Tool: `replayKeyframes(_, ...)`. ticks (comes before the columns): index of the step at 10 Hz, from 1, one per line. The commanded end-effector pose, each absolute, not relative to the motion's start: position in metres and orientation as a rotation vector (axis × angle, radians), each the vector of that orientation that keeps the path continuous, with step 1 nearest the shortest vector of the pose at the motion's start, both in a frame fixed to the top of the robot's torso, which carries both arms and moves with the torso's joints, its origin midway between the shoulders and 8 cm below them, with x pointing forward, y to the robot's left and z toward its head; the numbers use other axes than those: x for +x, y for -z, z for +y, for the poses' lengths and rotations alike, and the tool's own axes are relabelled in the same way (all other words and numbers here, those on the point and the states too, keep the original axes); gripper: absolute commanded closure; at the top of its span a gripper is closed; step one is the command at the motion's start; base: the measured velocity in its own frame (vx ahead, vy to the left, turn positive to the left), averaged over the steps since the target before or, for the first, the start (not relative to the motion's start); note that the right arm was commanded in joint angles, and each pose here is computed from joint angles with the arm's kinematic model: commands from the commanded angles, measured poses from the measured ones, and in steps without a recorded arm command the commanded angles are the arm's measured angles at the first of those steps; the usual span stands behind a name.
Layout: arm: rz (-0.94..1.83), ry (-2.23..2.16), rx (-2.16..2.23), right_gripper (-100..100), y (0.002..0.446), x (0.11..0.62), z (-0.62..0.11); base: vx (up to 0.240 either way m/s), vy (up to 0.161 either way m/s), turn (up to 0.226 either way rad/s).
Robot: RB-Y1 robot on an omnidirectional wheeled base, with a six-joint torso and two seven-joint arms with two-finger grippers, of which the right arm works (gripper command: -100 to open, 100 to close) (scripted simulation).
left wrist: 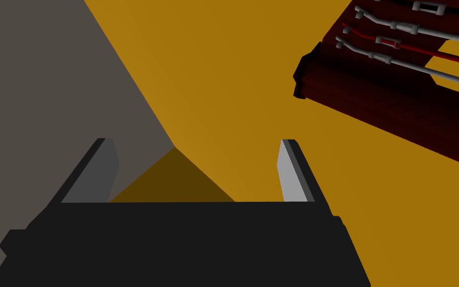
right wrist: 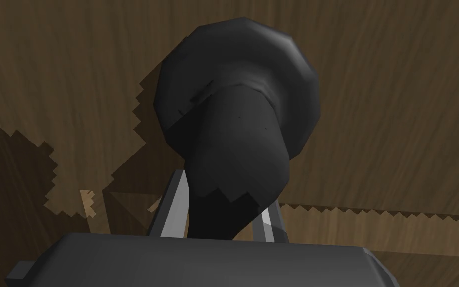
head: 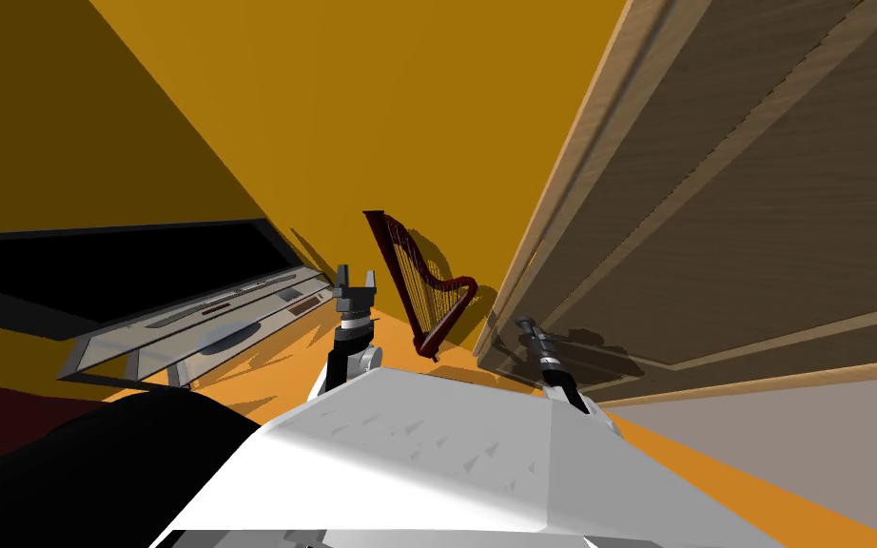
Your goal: Pull the door open
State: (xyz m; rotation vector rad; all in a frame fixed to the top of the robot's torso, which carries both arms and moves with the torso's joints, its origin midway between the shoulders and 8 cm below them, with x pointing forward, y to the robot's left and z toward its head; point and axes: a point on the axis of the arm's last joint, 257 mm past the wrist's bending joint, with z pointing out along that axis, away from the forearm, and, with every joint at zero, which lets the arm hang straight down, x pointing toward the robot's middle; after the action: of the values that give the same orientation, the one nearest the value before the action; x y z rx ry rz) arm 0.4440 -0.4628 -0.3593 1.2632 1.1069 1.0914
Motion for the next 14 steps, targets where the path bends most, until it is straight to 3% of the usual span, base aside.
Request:
replayKeyframes(1,1.125,-1.112,1.250,100,0.358,0.441,-0.459,-0.237,-0.094,0.120)
replayKeyframes(14,1.237,-1.219,1.190,100,0.361,0.393,-0.452,-0.189,-0.061,0.107)
